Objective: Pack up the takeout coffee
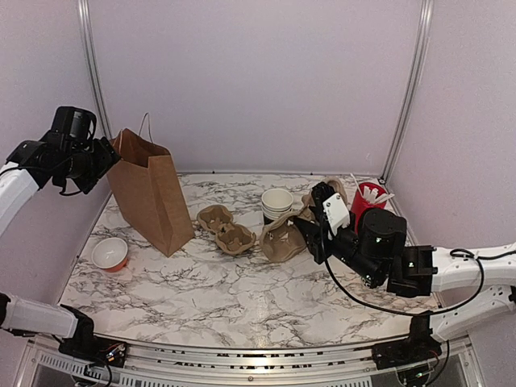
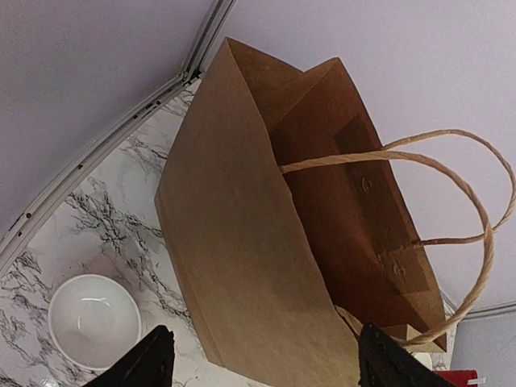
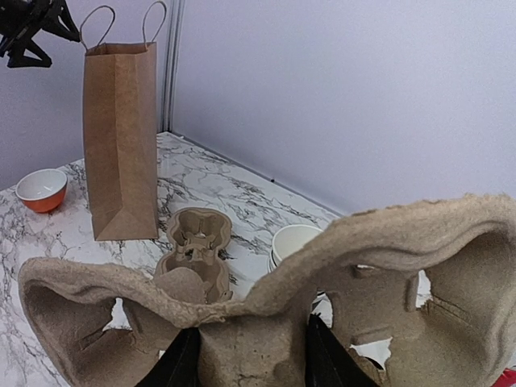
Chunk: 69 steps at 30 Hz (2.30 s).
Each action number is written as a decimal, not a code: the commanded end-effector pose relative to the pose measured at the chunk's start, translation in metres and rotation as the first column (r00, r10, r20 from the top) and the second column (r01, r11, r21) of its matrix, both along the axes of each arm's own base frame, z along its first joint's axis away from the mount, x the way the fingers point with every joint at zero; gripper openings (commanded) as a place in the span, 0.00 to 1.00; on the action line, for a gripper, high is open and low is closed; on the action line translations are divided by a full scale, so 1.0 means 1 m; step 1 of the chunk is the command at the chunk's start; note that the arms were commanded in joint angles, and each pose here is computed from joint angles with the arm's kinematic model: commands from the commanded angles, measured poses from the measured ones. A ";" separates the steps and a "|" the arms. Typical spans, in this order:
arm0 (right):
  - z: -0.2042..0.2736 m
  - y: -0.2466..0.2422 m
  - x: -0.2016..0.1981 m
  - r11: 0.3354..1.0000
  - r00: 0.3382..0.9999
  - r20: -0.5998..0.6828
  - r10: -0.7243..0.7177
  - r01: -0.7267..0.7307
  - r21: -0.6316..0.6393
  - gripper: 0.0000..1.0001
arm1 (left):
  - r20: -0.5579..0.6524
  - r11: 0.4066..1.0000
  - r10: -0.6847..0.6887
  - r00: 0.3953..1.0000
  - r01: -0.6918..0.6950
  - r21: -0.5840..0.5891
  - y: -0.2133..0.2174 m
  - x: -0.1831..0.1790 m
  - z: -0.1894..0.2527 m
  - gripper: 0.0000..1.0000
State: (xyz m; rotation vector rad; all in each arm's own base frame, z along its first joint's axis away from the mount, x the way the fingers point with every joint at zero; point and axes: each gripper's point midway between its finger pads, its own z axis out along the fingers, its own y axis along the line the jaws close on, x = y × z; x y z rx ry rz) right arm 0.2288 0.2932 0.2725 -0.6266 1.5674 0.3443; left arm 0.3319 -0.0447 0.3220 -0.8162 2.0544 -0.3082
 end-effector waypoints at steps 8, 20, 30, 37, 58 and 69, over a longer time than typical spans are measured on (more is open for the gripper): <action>0.007 -0.010 0.000 0.999 1.000 -0.004 -0.023 0.023 0.040 0.40 | 0.076 0.982 -0.005 0.997 0.020 -0.188 0.010 0.018 0.003 0.79; 0.009 -0.005 0.000 0.999 1.000 -0.003 -0.009 0.009 0.041 0.41 | 0.100 0.958 0.038 0.994 -0.007 -0.287 0.029 0.034 -0.016 0.78; 0.009 -0.007 -0.001 0.999 1.000 -0.010 -0.011 0.011 0.050 0.41 | 0.114 0.952 0.001 0.994 0.034 -0.304 0.024 0.043 -0.017 0.78; 0.011 -0.005 0.000 0.999 1.000 -0.009 -0.006 0.007 0.051 0.41 | 0.077 0.949 -0.061 0.995 0.082 -0.305 0.014 0.056 -0.031 0.73; 0.019 0.001 -0.002 0.998 1.000 0.004 0.021 -0.021 0.062 0.41 | 0.106 0.976 -0.175 0.979 0.187 -0.113 0.016 0.048 0.004 0.11; 0.051 0.012 -0.007 0.992 0.994 0.074 0.082 -0.088 0.090 0.41 | 0.090 0.918 -0.383 0.919 0.369 0.142 -0.015 0.049 0.057 0.00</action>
